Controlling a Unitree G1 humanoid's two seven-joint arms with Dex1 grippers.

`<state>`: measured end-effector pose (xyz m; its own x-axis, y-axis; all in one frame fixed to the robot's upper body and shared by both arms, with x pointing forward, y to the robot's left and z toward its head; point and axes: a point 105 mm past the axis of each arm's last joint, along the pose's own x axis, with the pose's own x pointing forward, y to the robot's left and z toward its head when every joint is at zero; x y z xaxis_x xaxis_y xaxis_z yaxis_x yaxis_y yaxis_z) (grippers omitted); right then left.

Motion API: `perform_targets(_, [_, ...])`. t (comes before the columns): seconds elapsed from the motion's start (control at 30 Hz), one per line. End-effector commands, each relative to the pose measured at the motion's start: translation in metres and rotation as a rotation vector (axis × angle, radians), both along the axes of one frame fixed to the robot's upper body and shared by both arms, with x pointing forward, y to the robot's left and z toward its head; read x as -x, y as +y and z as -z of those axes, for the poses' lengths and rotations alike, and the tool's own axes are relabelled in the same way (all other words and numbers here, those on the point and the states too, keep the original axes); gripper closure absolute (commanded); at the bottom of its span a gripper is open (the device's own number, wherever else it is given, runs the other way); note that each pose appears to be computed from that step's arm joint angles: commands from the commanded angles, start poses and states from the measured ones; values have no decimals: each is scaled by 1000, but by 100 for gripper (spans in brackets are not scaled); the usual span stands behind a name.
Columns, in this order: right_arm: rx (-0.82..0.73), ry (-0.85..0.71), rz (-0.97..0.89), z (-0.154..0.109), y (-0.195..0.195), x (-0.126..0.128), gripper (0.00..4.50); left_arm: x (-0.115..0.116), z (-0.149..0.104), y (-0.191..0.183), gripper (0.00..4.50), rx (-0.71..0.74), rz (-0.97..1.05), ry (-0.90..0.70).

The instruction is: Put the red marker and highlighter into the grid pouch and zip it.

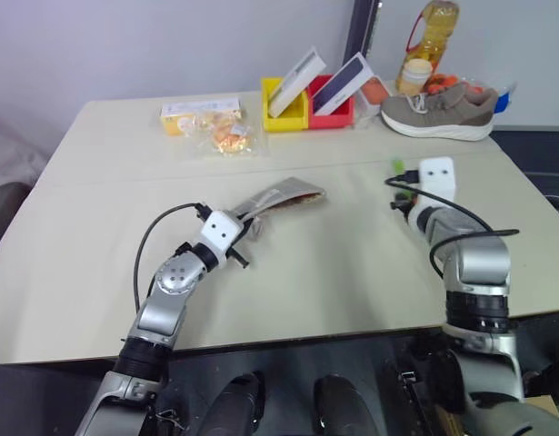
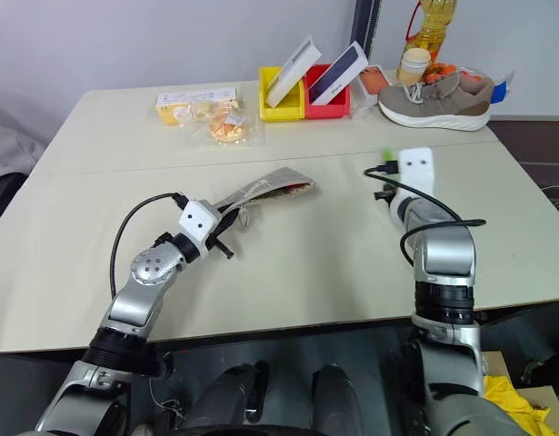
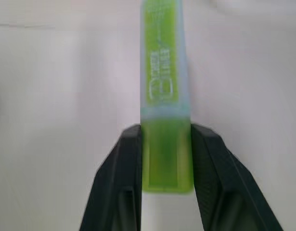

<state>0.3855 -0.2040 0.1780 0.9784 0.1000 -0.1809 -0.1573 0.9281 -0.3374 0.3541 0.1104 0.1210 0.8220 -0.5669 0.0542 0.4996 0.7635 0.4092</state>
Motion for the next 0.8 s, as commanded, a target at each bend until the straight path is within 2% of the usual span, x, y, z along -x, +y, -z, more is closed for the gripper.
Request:
perform_targets(0.03, [280,-164,-409,-23,64,23,367,-4,-15,8,450,17,-20,-44])
perform_targets(0.13, [389,-160,-522,-13,74,33,367,-4,-16,9,450,16,-20,-46])
perform_targets(0.27, [426,-144,-587,-4,82,39,367,-3,-16,8,450,21,-18,-50])
perform_targets(0.8, [545,-100,-630,19,81,37,367,-2,-18,4,450,31,-5,-55])
